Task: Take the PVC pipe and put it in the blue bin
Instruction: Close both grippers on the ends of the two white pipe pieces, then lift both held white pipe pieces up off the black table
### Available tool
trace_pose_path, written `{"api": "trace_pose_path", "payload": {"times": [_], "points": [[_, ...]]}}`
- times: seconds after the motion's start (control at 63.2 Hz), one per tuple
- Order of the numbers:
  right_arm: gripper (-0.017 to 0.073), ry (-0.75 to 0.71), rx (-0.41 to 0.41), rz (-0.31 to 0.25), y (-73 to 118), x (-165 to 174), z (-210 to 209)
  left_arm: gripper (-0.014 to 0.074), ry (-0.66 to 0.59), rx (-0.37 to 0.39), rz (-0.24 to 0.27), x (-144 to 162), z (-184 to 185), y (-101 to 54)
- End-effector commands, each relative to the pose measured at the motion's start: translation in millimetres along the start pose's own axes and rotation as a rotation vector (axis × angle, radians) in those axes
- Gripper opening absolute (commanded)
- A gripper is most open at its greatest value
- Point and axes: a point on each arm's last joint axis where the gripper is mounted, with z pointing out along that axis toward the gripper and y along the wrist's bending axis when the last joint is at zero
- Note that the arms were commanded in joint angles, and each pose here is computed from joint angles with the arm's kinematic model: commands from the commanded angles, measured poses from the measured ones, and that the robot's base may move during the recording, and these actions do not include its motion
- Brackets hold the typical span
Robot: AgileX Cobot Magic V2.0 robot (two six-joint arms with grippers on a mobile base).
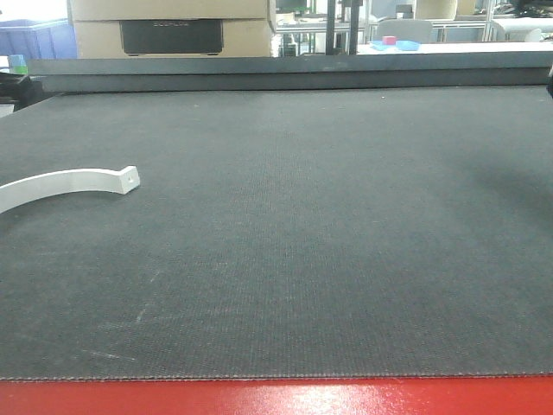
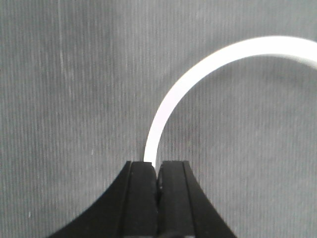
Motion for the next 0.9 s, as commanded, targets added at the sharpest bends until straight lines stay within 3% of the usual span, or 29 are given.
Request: {"api": "trace_pose_path", "payload": {"times": [0.0, 0.142, 0.396, 0.744, 0.887], "points": [[-0.0168, -0.02, 0.001, -0.012, -0.1, -2, 0, 0.0091, -0.015, 0.001, -0.002, -4, 4, 0.7], [-0.0168, -0.027, 0.0, -0.012, -0.1, -2, 0, 0.0237, 0.023, 0.001, -0.001, -4, 19, 0.0], [-0.0168, -0.027, 0.0, -0.014, -0.1, -2, 0, 0.0242, 0.077, -0.003, 0.006, -2, 41, -0.4], [-0.0168, -0.047, -0.001, -0.013, 0.1, -4, 0, 0.0148, 0.119, -0.003, 0.007, 0, 51, -0.8], [-0.0168, -0.053, -0.001, -0.013, 0.1, -5, 0, 0.0022, 0.123, -0.003, 0.007, 1, 51, -0.8]]}}
